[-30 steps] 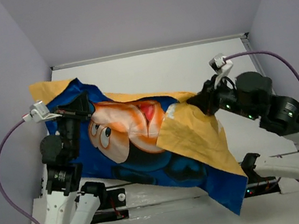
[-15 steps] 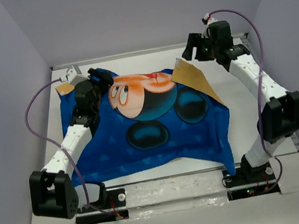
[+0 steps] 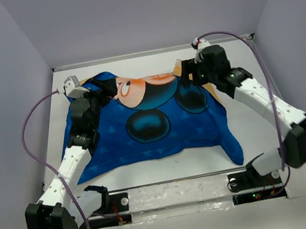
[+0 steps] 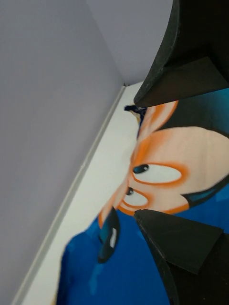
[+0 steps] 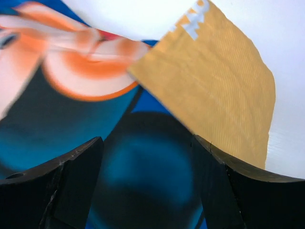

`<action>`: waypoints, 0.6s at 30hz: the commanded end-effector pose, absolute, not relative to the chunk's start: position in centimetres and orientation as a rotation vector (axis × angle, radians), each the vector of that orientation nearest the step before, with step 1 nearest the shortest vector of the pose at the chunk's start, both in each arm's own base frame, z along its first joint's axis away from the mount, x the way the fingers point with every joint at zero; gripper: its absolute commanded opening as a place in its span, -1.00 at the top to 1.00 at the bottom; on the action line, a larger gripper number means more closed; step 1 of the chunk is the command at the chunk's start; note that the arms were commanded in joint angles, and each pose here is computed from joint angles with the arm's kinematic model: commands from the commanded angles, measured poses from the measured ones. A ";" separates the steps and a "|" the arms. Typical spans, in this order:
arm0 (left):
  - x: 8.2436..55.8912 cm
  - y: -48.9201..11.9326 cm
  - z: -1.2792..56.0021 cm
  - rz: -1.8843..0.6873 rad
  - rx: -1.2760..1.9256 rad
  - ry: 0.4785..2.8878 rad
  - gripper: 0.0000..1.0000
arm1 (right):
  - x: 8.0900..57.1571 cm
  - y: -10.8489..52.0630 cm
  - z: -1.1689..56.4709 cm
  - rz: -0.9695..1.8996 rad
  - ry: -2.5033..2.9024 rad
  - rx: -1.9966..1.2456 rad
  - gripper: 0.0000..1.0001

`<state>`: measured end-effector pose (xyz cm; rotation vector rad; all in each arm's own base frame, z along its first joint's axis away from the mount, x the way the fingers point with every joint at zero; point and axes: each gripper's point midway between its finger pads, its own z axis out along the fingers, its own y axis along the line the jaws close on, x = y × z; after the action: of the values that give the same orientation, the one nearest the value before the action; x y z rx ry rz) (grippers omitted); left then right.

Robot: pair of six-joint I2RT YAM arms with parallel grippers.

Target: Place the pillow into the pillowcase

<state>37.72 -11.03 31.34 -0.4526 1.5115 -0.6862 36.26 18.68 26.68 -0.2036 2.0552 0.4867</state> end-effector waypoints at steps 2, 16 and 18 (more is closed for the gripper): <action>36.1 -10.4 25.4 -0.638 -0.484 1.602 -0.98 | 41.8 17.7 24.6 0.282 2.084 -0.238 -0.59; 34.5 -8.7 19.6 -0.542 -0.545 1.689 -0.98 | 50.8 13.1 23.3 -0.043 2.055 -0.064 -0.08; 34.5 -8.7 19.3 -0.540 -0.547 1.696 -0.98 | 51.6 13.2 22.0 -0.041 2.083 -0.083 -0.09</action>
<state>34.73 -9.50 20.22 -0.5235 1.6967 -0.5819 48.35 15.70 19.26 -0.1455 2.1793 0.0374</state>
